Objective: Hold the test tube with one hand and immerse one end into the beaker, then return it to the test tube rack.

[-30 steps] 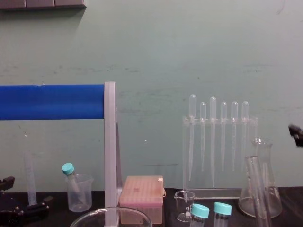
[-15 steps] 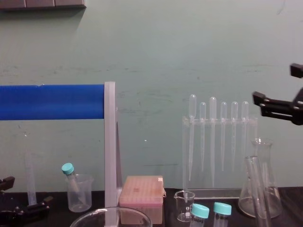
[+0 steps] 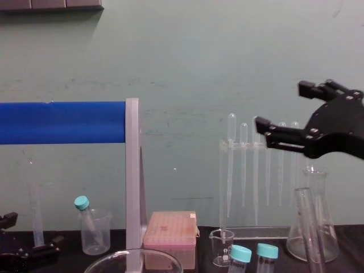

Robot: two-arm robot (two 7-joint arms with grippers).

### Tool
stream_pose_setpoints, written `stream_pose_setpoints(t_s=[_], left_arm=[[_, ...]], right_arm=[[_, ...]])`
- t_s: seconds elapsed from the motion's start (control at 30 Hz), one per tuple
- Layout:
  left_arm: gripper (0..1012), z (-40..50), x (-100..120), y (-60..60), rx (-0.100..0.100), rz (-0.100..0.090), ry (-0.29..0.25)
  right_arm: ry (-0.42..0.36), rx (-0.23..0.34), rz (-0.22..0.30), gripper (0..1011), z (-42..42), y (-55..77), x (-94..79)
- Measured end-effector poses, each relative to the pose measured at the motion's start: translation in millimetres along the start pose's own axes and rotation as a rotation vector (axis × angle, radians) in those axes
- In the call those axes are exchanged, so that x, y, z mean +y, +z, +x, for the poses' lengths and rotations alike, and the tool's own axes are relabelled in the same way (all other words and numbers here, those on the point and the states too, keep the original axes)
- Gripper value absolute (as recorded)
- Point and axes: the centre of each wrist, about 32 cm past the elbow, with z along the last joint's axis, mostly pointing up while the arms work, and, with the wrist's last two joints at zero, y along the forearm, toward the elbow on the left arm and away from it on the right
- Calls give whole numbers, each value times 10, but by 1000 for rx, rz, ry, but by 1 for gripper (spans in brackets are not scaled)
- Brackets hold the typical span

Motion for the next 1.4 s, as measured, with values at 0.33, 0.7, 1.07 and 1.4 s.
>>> stream_pose_setpoints(t_s=[0.33,0.7,1.07,1.4], left_arm=[[1000,0,0,0,0,0,0],[1000,0,0,0,0,0,0],[1000,0,0,0,0,0,0],[1000,0,0,0,0,0,0]], right_arm=[[26,89,-7,1003,-209,11,36],[3,171,-68,1003,-373,101,-136],[-17,186,-142,1003,-480,81,-358],[-16,188,-199,1003,-533,-45,-440]])
